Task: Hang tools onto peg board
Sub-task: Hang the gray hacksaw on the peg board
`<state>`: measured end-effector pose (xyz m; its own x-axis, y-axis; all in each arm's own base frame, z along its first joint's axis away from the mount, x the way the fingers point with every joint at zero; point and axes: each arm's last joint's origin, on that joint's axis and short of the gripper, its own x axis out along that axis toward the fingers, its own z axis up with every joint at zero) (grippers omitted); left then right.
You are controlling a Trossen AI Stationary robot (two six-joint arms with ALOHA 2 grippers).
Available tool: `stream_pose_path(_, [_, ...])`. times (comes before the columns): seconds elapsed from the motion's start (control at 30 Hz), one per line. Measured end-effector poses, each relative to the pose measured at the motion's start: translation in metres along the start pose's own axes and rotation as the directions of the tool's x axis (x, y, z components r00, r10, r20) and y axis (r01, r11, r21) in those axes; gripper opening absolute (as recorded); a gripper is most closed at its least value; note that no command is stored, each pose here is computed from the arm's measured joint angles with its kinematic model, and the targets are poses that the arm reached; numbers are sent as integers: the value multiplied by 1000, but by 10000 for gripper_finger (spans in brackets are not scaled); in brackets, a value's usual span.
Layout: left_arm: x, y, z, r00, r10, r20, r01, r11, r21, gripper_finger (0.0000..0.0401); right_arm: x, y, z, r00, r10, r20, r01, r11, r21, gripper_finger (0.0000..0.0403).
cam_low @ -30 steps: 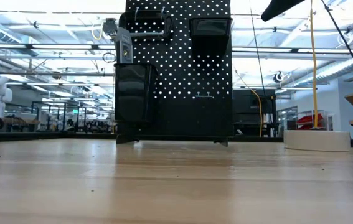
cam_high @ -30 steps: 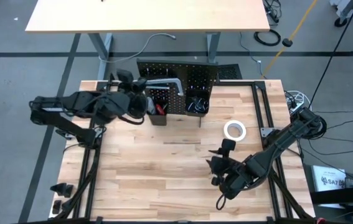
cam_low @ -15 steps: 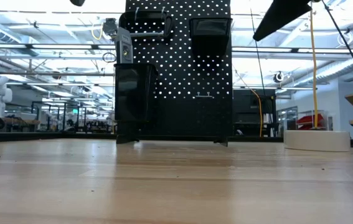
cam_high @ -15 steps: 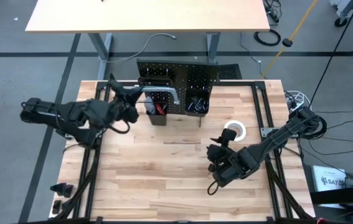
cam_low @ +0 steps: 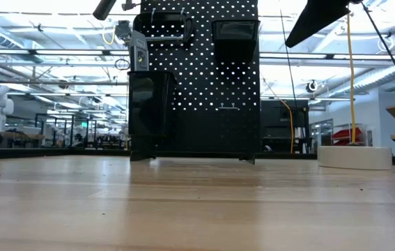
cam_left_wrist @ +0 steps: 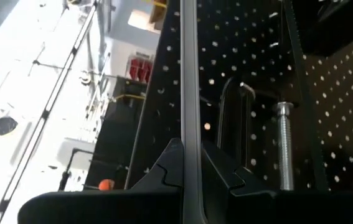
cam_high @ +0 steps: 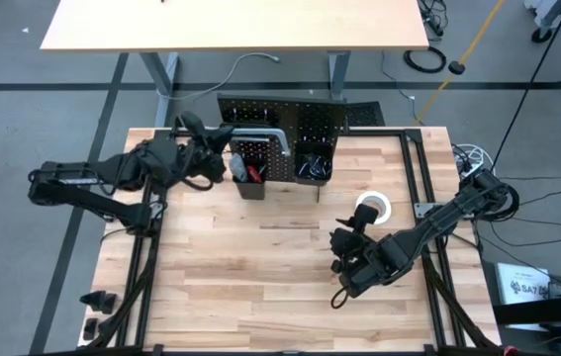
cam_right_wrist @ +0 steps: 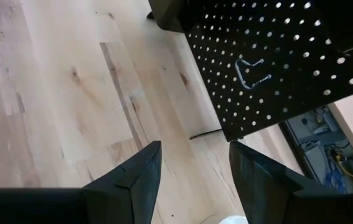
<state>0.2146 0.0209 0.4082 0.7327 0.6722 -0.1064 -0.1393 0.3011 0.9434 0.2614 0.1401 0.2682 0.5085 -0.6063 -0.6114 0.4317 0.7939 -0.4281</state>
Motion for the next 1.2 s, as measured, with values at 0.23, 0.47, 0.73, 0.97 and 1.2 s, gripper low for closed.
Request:
stream_pose_path(0.23, [23, -11, 0, 998, -40, -55, 44, 996, 74, 20, 0, 0, 0, 1000, -10, 11, 10, 1000, -3, 183])
stream_pose_path(0.47, [37, -20, 1, 994, -63, -85, 71, 993, 93, 20, 1, -1, 1, 1000, -14, 10, 14, 1000, -9, 183])
stream_pose_path(0.73, [41, -17, -2, 993, -39, -107, 48, 996, 80, 20, 1, -1, 1, 1000, -14, 10, 14, 1000, -9, 183])
stream_pose_path(0.97, [41, -17, -2, 994, -39, -107, 48, 995, 84, 21, 1, -1, 1, 1000, -12, 9, 12, 1000, -8, 183])
stream_pose_path(1.2, [41, -17, -2, 994, -41, -101, 50, 995, 84, 42, 1, -1, 1, 1000, -11, 9, 11, 1000, -6, 183])
